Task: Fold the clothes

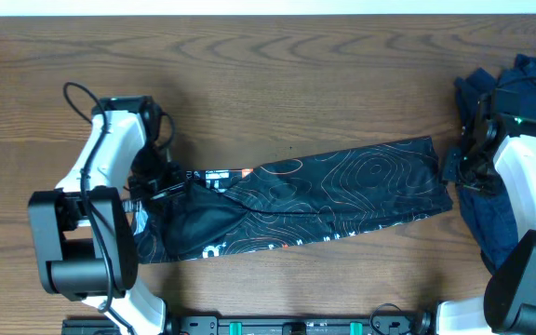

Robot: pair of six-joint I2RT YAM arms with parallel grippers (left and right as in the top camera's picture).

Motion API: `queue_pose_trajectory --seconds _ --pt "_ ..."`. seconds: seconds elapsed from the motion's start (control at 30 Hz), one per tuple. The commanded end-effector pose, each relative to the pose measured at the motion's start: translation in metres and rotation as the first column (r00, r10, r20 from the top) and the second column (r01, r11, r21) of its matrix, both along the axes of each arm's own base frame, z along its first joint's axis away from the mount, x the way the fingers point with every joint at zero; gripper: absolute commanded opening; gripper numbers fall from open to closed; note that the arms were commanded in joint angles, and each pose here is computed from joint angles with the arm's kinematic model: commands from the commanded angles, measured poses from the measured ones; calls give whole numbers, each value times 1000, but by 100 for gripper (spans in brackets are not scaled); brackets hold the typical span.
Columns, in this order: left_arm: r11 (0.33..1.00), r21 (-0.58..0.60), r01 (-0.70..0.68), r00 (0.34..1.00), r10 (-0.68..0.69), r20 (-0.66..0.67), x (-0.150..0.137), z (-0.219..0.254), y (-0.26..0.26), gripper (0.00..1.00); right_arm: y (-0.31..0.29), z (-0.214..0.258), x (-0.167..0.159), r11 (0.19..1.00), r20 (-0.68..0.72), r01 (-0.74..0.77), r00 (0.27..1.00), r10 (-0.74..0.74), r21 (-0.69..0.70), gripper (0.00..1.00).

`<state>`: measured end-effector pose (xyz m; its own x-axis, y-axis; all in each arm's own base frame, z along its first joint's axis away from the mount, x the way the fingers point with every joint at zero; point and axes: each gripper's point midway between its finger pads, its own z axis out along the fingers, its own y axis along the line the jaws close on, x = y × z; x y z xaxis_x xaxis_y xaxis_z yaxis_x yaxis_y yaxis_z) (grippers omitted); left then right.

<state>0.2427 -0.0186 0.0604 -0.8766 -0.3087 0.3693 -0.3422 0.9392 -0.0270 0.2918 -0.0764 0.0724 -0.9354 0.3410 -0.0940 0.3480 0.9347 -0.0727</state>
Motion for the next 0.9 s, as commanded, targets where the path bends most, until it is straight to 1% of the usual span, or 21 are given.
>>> queue_pose_trajectory --seconds 0.0,0.07,0.17,0.23,0.47,0.53,0.6,0.67,0.7,0.73,0.77,0.87 --pt "999 -21 24 1000 -24 16 1 3 -9 39 0 -3 0 998 21 -62 998 62 4 67" --pt "999 -21 24 1000 -24 16 1 3 -9 40 2 -11 1 996 34 -91 995 91 12 71" --pt "999 -20 25 1000 -24 14 0 3 -9 39 17 -28 1 980 63 -186 981 181 76 82" --pt "999 -20 25 1000 -24 18 1 3 -9 39 25 -43 0 964 78 -241 969 234 109 85" --pt "999 -21 25 1000 -24 18 1 3 -9 40 27 -79 2 959 68 -251 967 244 131 86" --pt "1000 -20 24 1000 -23 18 1 3 -9 40 27 -88 4 958 59 -250 968 244 137 83" --pt "1000 -20 22 1000 -22 18 1 3 -9 39 27 -96 6 958 53 -249 968 244 141 73" --pt "1000 -20 22 1000 -22 18 1 3 -9 40 29 -103 7 956 52 -251 968 245 155 61" --pt "1000 -20 22 1000 -22 18 1 3 -9 40 31 -105 7 954 53 -251 968 246 166 57" --pt "1000 -20 21 1000 -21 18 1 3 -9 40 31 -107 7 953 51 -250 968 245 170 48" --pt "1000 -19 20 1000 -20 18 1 3 -8 39 31 -108 7 953 50 -250 968 245 170 33" --pt "1000 -19 9 1000 -9 23 3 4 -6 39 30 -107 7 954 50 -251 968 246 165 12"
